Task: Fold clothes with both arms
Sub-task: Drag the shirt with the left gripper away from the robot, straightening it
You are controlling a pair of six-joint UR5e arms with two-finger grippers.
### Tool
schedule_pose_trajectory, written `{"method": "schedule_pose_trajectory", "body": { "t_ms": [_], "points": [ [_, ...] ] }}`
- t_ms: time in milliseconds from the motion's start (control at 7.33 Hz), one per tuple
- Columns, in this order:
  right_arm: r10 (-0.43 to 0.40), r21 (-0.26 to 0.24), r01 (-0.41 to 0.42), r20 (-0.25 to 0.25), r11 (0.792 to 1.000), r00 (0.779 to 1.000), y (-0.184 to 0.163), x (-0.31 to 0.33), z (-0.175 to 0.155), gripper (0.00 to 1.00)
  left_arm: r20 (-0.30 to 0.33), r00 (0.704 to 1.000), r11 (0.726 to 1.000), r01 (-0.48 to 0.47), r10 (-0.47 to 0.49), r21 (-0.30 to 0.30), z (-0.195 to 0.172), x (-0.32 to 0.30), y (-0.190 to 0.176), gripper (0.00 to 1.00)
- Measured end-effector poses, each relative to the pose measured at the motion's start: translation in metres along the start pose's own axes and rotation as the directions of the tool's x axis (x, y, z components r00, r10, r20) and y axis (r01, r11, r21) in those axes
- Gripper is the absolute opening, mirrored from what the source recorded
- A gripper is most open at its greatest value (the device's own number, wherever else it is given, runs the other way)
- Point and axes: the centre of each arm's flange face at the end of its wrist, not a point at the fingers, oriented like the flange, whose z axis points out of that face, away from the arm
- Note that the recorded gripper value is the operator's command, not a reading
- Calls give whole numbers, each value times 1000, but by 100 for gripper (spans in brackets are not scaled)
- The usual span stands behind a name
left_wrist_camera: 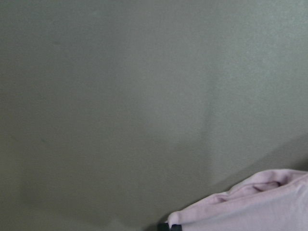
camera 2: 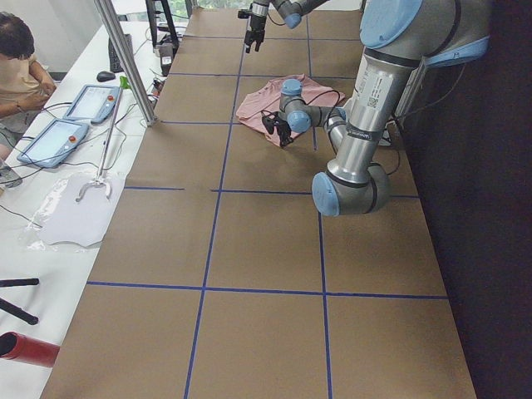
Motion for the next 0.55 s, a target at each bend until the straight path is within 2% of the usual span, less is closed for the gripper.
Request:
{"method": "schedule_pose_trajectory", "body": {
  "t_ms": [273, 546],
  "points": [
    [-1, -1, 1, 3, 1000, 1000, 1, -1, -1, 100, -26, 997, 991, -75, 78, 113, -23, 10, -76, 0],
    [1, 0, -1, 4, 1000, 1000, 1, 0, -3, 100, -94, 992, 974, -66, 88, 218, -10, 58, -159, 0]
  ]
}}
